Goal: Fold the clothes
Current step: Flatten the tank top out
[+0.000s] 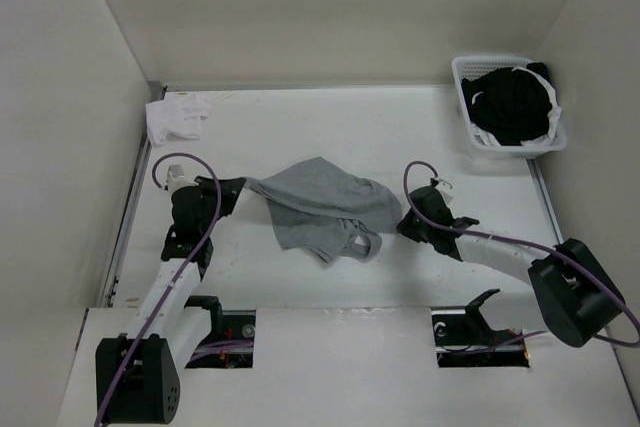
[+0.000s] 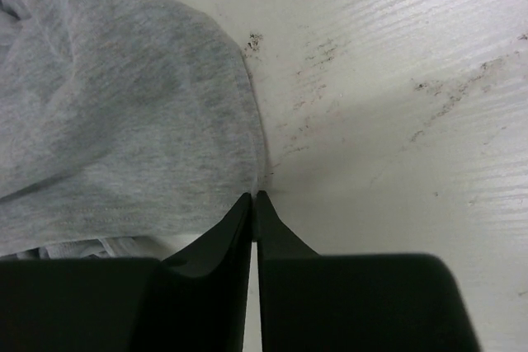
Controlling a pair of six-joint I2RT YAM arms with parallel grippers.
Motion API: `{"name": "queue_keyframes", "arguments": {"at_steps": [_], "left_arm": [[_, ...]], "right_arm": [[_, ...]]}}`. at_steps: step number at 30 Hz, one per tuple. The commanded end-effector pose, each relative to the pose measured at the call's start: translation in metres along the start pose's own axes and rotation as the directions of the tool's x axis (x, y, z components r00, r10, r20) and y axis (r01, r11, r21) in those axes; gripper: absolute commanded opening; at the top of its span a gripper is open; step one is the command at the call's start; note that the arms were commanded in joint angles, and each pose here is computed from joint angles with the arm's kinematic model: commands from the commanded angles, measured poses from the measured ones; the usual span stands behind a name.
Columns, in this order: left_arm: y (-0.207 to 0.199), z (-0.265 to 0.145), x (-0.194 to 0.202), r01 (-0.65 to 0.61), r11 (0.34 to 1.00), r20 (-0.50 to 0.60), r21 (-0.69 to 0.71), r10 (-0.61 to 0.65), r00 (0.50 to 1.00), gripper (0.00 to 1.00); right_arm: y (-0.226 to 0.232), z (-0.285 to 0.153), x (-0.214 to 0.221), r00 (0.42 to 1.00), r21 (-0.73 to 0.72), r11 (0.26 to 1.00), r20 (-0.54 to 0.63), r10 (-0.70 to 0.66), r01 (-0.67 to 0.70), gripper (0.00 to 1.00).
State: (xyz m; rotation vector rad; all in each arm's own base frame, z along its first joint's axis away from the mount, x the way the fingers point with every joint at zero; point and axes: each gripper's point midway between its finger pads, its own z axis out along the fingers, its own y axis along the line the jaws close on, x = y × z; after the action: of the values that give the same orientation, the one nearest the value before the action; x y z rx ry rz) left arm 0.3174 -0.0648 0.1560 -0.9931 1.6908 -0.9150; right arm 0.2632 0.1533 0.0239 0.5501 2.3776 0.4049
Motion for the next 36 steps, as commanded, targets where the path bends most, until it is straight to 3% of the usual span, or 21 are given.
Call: {"name": "queue_keyframes", "arguments": {"at_steps": [1,4,6,12,17,21,23,26,30,33,34,36], "left_arm": [[-0.029,0.001,-0.011,-0.006,0.996,0.037,0.087,0.003,0.999,0.03],[-0.063,-0.004,-0.014,-0.010,0.986,0.038,0.164,0.003,0.999,0.02],[-0.105,-0.017,-0.019,-0.034,0.965,0.065,0.260,0.018,0.998,0.02],[-0.243,-0.112,-0.062,-0.161,0.838,0.267,0.522,0.019,0.963,0.02],[-0.325,-0.217,-0.115,-0.292,0.702,0.459,0.650,-0.056,0.887,0.02],[-0.359,-0.272,-0.141,-0.359,0.637,0.540,0.682,-0.107,0.835,0.03],[-0.369,-0.287,-0.151,-0.389,0.624,0.575,0.678,-0.120,0.809,0.03],[-0.373,-0.276,-0.156,-0.410,0.645,0.603,0.645,-0.099,0.792,0.03],[-0.354,-0.201,-0.152,-0.406,0.746,0.608,0.528,0.002,0.794,0.03],[-0.331,-0.136,-0.145,-0.372,0.812,0.569,0.450,0.061,0.820,0.03],[-0.324,-0.117,-0.144,-0.364,0.827,0.562,0.428,0.072,0.824,0.03],[-0.313,-0.081,-0.150,-0.348,0.855,0.556,0.385,0.086,0.826,0.03]], "right_arm": [[0.016,-0.009,-0.020,0.997,-0.052,0.998,0.071,0.035,-0.031,0.04],[0.042,-0.043,-0.061,0.972,-0.129,0.991,0.229,0.044,-0.014,0.01],[0.069,-0.089,-0.096,0.936,-0.209,0.977,0.349,0.037,0.039,0.01],[0.118,-0.295,-0.202,0.760,-0.374,0.911,0.639,0.116,0.176,0.00],[0.129,-0.431,-0.250,0.662,-0.489,0.836,0.716,0.222,0.249,0.01],[0.142,-0.486,-0.271,0.647,-0.551,0.779,0.717,0.259,0.299,0.00],[0.147,-0.502,-0.281,0.629,-0.552,0.770,0.732,0.262,0.321,0.00],[0.162,-0.511,-0.287,0.583,-0.517,0.773,0.776,0.242,0.367,0.01],[0.189,-0.490,-0.297,0.472,-0.381,0.831,0.866,0.166,0.406,0.01],[0.221,-0.438,-0.304,0.491,-0.328,0.842,0.867,0.088,0.428,0.00],[0.237,-0.405,-0.303,0.552,-0.356,0.825,0.831,0.064,0.439,0.00],[0.249,-0.360,-0.315,0.616,-0.392,0.813,0.786,0.053,0.431,0.00]]}}
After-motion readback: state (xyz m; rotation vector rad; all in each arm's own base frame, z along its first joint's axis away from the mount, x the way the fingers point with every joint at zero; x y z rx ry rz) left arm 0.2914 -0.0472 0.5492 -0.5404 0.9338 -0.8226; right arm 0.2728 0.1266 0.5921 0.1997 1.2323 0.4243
